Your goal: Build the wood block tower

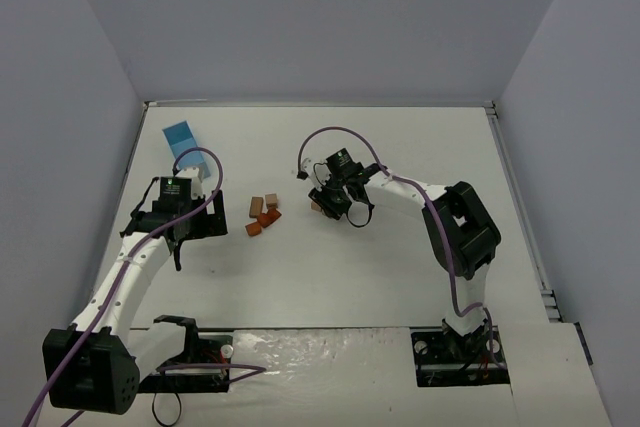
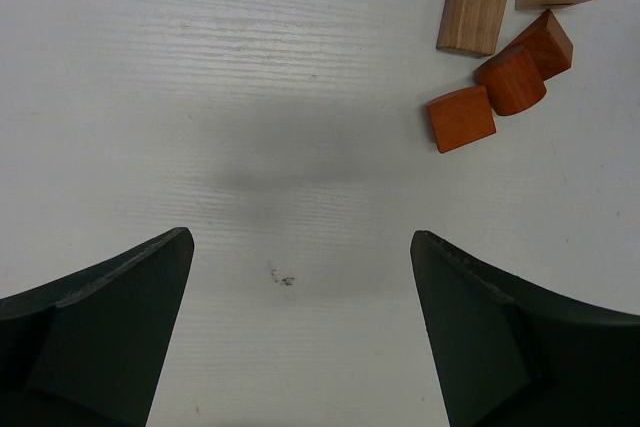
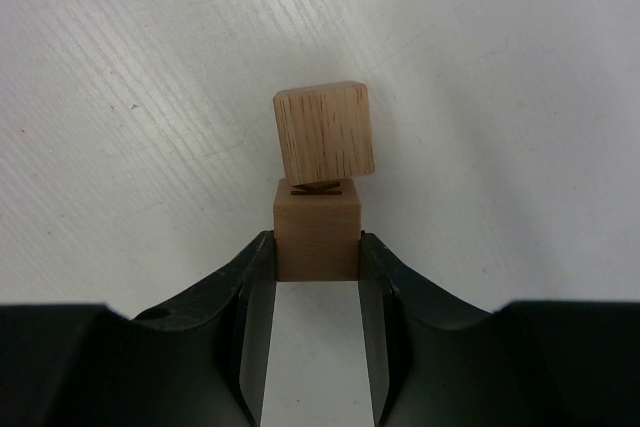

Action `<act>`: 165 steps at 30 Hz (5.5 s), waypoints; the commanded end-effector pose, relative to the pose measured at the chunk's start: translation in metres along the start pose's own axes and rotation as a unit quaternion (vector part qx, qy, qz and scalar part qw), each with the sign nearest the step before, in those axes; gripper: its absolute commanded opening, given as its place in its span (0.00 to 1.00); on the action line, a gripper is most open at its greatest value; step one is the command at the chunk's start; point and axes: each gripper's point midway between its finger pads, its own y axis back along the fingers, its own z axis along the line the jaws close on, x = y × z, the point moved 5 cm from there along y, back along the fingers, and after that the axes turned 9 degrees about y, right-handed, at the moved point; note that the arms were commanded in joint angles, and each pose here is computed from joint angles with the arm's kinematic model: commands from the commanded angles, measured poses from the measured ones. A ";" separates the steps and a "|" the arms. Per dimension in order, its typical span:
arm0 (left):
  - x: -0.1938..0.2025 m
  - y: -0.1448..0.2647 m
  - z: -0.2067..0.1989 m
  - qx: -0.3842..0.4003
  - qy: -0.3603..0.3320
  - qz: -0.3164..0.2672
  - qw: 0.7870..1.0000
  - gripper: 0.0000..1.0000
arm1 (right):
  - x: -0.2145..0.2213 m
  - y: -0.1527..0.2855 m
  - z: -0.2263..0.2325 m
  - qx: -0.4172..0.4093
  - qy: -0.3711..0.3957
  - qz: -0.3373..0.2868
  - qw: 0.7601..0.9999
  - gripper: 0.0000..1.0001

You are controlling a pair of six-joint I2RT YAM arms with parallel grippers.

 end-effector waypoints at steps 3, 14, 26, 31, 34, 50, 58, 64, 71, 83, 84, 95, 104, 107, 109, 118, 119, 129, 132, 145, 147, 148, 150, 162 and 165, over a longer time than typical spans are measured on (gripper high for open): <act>-0.016 0.006 -0.005 0.013 -0.011 -0.037 0.999 0.88 | -0.001 -0.004 -0.005 -0.003 0.012 0.001 1.000 0.08; -0.016 0.006 -0.005 0.013 -0.011 -0.039 0.999 0.88 | 0.002 -0.011 -0.008 0.004 0.015 0.012 1.000 0.10; -0.016 0.006 -0.005 0.013 -0.011 -0.039 0.999 0.88 | 0.001 -0.010 -0.008 0.002 0.017 0.009 1.000 0.18; -0.016 0.006 -0.005 0.013 -0.011 -0.039 0.999 0.88 | -0.002 -0.008 -0.007 -0.002 0.013 0.003 1.000 0.38; -0.016 0.006 -0.005 0.013 -0.011 -0.038 0.999 0.88 | -0.006 -0.004 -0.008 0.002 0.013 -0.003 1.000 0.48; -0.017 0.007 -0.005 0.011 -0.011 -0.042 0.999 0.88 | -0.099 0.061 -0.029 0.055 0.046 -0.119 0.990 0.66; -0.017 0.011 -0.004 0.011 -0.011 -0.048 0.999 0.88 | -0.142 0.034 -0.010 0.013 0.100 -0.150 0.984 0.62; -0.019 0.023 -0.004 0.014 -0.004 -0.065 0.998 0.88 | -0.161 0.007 0.004 -0.018 0.128 -0.161 0.978 0.62; -0.022 0.038 -0.005 0.016 0.000 -0.077 0.997 0.88 | -0.174 -0.019 0.009 -0.033 0.140 -0.167 0.975 0.59; -0.019 0.040 -0.007 0.026 0.010 -0.075 0.997 0.88 | -0.172 -0.050 0.012 -0.045 0.140 -0.157 0.977 0.54; -0.019 0.040 -0.007 0.025 0.011 -0.074 0.997 0.88 | -0.171 -0.053 0.012 -0.047 0.139 -0.155 0.977 0.54; -0.017 0.037 -0.007 0.025 0.011 -0.068 0.997 0.88 | -0.168 -0.059 0.016 -0.063 0.136 -0.156 0.976 0.45; -0.016 0.035 -0.006 0.023 0.009 -0.064 0.998 0.88 | -0.164 -0.063 0.018 -0.069 0.133 -0.151 0.977 0.38; -0.015 0.034 -0.006 0.021 0.009 -0.062 0.998 0.88 | -0.163 -0.063 0.019 -0.067 0.133 -0.148 0.978 0.39; -0.014 0.033 -0.006 0.021 0.008 -0.060 0.998 0.88 | -0.163 -0.063 0.018 -0.066 0.132 -0.148 0.978 0.39; -0.014 0.032 -0.005 0.021 0.008 -0.059 0.998 0.88 | -0.159 -0.066 0.016 -0.060 0.129 -0.138 0.980 0.39; -0.013 0.032 -0.005 0.022 0.008 -0.059 0.998 0.88 | -0.158 -0.066 0.017 -0.059 0.129 -0.137 0.980 0.39; -0.011 0.030 -0.005 0.021 0.010 -0.056 0.998 0.88 | -0.156 -0.068 0.014 -0.049 0.129 -0.129 0.982 0.45; -0.011 0.030 -0.005 0.022 0.009 -0.057 0.998 0.88 | -0.155 -0.069 0.013 -0.046 0.127 -0.128 0.982 0.47; -0.011 0.029 -0.005 0.022 0.010 -0.058 0.998 0.88 | -0.172 -0.051 0.007 -0.035 0.126 -0.151 0.980 0.23; -0.012 0.029 -0.005 0.022 0.008 -0.058 0.998 0.88 | -0.177 -0.045 0.006 -0.031 0.127 -0.158 0.979 0.16; -0.012 0.028 -0.005 0.022 0.008 -0.058 0.998 0.88 | -0.182 -0.035 0.003 -0.024 0.127 -0.165 0.978 0.11; -0.013 0.028 -0.005 0.022 0.006 -0.058 0.998 0.88 | -0.184 -0.024 -0.001 -0.015 0.123 -0.170 0.978 0.03; -0.024 0.020 -0.009 0.026 0.004 -0.069 0.997 0.88 | -0.104 0.070 -0.023 0.057 0.042 -0.126 0.989 0.00; -0.026 0.017 -0.011 0.030 0.005 -0.070 0.997 0.88 | -0.070 0.077 -0.014 0.062 0.019 -0.100 0.993 0.00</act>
